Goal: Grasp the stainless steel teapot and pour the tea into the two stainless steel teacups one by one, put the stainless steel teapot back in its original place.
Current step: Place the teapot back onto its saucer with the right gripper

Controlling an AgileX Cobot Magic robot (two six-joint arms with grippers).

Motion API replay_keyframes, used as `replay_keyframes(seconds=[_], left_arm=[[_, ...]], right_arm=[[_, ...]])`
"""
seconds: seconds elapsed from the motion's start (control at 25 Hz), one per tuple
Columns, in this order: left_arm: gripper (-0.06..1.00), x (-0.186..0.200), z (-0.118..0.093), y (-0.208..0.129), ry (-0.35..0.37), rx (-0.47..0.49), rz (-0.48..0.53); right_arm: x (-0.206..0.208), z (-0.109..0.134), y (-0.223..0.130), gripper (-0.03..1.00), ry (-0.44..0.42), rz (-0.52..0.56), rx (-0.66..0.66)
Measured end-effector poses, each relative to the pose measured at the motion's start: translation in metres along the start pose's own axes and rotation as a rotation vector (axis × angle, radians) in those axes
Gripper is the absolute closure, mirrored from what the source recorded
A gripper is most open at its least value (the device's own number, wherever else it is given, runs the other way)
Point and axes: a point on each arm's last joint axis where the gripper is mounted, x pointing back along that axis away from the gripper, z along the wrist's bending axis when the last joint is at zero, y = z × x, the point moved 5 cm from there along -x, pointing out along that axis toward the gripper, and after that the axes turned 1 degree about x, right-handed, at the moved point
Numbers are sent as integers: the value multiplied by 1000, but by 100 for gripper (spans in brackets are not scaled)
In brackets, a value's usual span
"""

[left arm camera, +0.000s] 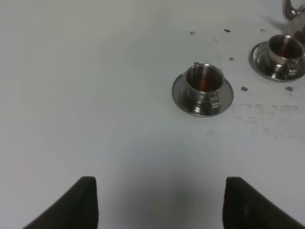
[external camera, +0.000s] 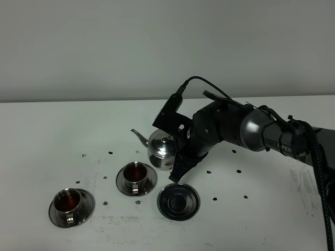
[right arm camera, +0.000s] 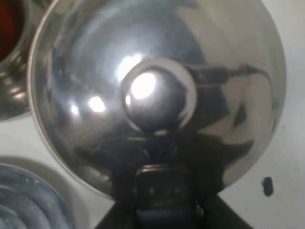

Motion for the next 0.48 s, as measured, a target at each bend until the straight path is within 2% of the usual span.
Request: replay_keyframes(seconds=[0.48], left_arm=[[33, 0, 0, 0, 0, 1, 0]], right_arm=[[14, -2, -4, 76, 11, 41, 16]])
